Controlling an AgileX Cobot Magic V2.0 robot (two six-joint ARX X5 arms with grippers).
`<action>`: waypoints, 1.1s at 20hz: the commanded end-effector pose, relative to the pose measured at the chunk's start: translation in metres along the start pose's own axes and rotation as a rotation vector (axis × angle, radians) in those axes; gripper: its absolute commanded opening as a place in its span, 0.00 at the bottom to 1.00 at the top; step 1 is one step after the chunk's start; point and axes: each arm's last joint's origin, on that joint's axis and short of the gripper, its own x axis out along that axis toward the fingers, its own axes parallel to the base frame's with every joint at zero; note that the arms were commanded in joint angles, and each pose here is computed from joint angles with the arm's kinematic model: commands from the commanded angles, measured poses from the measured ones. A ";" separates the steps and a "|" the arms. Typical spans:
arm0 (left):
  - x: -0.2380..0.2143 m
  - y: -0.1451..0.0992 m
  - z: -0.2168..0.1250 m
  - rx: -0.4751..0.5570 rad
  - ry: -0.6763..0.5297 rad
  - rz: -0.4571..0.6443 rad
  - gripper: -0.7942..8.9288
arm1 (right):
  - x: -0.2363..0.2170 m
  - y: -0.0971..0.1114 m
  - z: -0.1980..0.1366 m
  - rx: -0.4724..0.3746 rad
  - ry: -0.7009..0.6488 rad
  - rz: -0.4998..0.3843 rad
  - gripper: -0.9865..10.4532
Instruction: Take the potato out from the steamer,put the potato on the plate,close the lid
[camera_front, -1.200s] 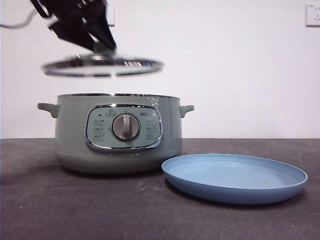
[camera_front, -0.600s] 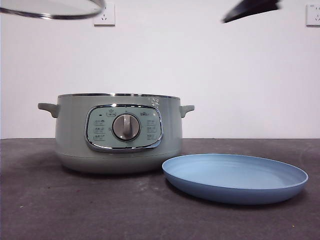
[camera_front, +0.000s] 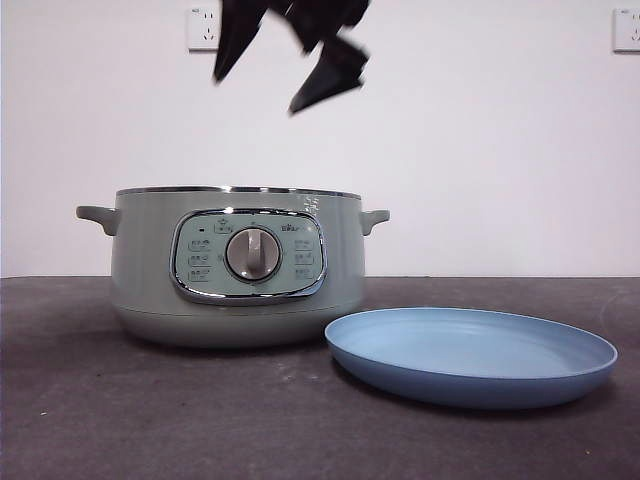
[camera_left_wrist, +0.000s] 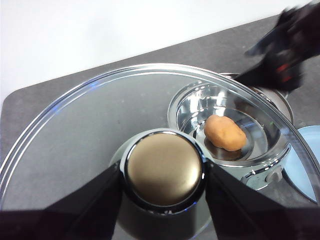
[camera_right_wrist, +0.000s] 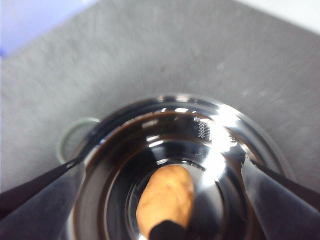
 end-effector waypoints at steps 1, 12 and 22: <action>-0.012 0.000 0.001 -0.013 -0.053 0.023 0.07 | 0.034 0.004 -0.014 -0.017 0.059 -0.021 0.66; -0.014 -0.001 -0.002 -0.015 -0.030 0.015 0.07 | 0.100 0.006 -0.054 -0.007 0.215 -0.051 0.66; -0.014 -0.001 -0.002 -0.014 -0.027 0.014 0.07 | 0.125 0.003 -0.077 0.017 0.299 -0.050 0.65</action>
